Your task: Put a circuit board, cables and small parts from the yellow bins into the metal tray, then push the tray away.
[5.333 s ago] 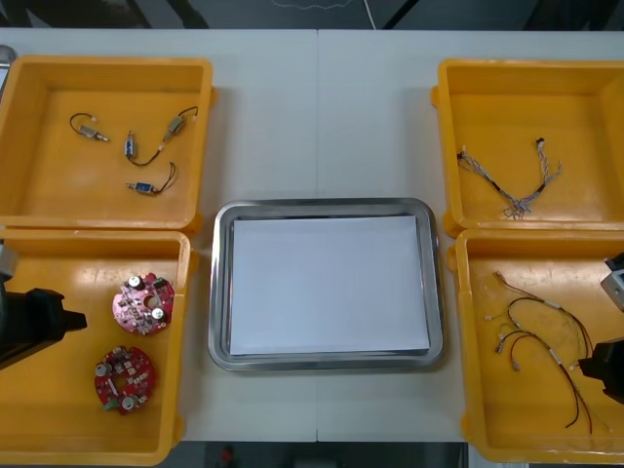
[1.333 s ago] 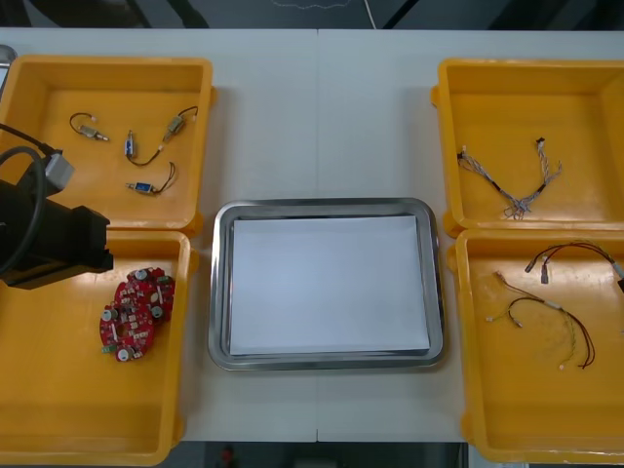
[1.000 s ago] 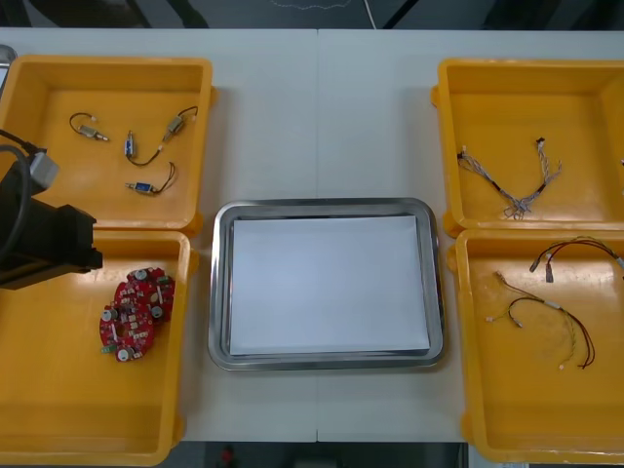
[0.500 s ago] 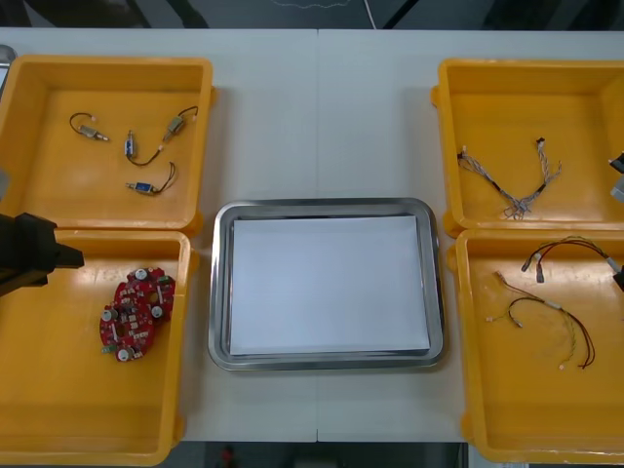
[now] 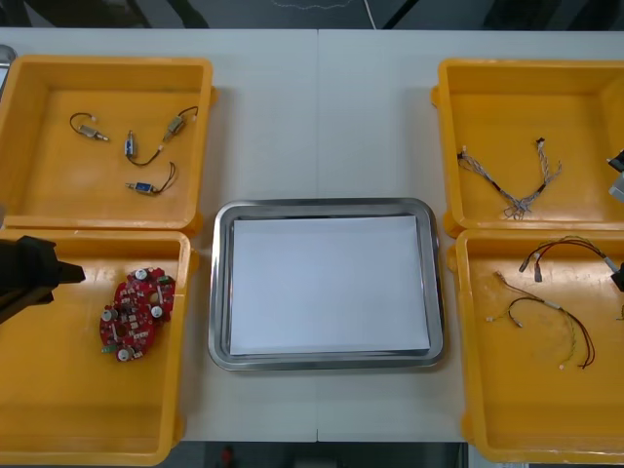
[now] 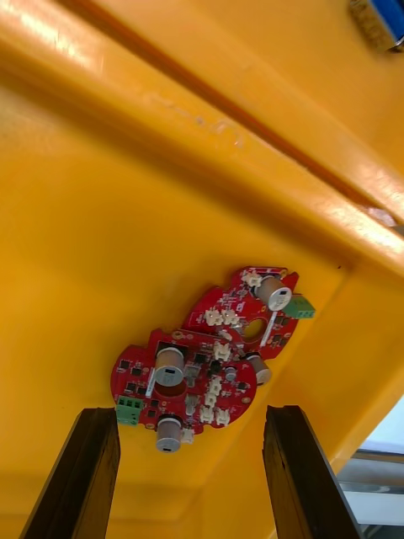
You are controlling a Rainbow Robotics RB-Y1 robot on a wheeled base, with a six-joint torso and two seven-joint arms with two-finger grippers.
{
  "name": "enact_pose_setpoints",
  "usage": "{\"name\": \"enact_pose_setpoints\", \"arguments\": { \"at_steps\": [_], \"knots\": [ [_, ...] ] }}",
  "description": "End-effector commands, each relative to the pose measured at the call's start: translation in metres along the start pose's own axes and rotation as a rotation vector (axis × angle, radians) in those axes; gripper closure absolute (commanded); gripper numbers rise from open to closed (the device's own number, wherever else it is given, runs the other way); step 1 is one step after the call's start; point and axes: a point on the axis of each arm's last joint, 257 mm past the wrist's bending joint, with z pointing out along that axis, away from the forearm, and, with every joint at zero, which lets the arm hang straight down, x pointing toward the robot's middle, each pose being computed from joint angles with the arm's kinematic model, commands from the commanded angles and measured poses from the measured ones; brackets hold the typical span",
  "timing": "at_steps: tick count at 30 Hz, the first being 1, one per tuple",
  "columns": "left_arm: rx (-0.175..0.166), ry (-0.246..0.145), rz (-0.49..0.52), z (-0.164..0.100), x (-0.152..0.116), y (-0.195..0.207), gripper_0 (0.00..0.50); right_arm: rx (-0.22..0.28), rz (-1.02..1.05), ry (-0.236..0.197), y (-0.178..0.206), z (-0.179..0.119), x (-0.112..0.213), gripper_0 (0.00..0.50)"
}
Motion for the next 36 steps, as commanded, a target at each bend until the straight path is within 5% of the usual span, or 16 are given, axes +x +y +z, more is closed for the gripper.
{"name": "enact_pose_setpoints", "arguments": {
  "at_steps": [1, 16, 36],
  "knots": [
    [-0.059, 0.021, 0.062, 0.009, 0.01, 0.022, 0.0, 0.023, -0.037, 0.005, -0.004, -0.006, -0.004, 0.5],
    [-0.074, 0.061, 0.078, 0.043, 0.036, 0.034, 0.0, 0.018, -0.035, 0.005, -0.003, -0.006, -0.004, 0.5],
    [-0.066, 0.036, 0.102, 0.07, 0.039, 0.038, 0.0, 0.017, -0.037, 0.006, -0.003, -0.006, -0.003, 0.5]
  ]
}}
